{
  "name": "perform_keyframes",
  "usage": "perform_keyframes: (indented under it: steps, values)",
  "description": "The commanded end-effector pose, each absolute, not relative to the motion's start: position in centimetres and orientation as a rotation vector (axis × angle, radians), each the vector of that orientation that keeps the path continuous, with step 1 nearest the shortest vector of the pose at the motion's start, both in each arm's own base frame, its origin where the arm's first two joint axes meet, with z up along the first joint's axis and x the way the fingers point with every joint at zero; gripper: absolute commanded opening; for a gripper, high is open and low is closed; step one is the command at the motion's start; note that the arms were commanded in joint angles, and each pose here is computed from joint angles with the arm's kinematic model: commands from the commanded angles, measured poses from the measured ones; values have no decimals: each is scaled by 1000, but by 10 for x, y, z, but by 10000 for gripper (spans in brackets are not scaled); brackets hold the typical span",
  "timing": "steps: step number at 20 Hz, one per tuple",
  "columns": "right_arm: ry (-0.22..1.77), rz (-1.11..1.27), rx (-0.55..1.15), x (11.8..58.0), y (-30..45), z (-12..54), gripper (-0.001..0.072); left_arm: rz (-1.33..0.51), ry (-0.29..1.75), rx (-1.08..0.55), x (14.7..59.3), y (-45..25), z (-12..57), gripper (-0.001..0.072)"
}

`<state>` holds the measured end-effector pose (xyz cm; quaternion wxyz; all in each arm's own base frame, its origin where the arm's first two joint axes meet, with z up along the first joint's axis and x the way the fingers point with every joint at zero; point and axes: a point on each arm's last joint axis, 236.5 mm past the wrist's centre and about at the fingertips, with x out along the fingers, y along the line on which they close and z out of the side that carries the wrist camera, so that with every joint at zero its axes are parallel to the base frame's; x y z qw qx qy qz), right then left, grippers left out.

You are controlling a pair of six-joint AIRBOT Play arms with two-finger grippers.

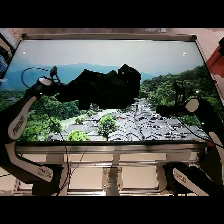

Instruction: Fold the clothes and pants, and hang the long-sleeved shirts on hangers.

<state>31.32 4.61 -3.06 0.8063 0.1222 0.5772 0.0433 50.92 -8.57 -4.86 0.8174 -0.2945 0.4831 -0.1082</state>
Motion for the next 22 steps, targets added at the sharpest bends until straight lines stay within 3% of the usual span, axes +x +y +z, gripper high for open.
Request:
perform_keyframes:
  steps: [1,3,5,7,9,12,14,18,22]
  values:
    - [1285,101,261,302,48,-34,43,-254,968,-584,493,-55,16,21]
    - [1332,111,257,291,50,-36,47,-218,844,-558,481,-18,81,21]
    - [1353,129,240,286,51,-38,145,-131,703,-481,453,31,149,21]
    - [1361,135,239,284,52,-38,158,5,616,-361,413,80,194,21]
    - [1369,183,244,281,60,-36,231,183,571,-257,363,130,226,21]
    - [1368,262,299,279,80,-30,289,440,561,-176,298,183,248,21]
    - [1346,313,332,282,92,-24,349,499,555,-173,286,190,253,21]
    - [1186,321,340,319,96,-8,349,523,645,-177,279,196,232,21]
    - [1035,322,271,391,101,23,352,637,709,-176,261,217,220,21]
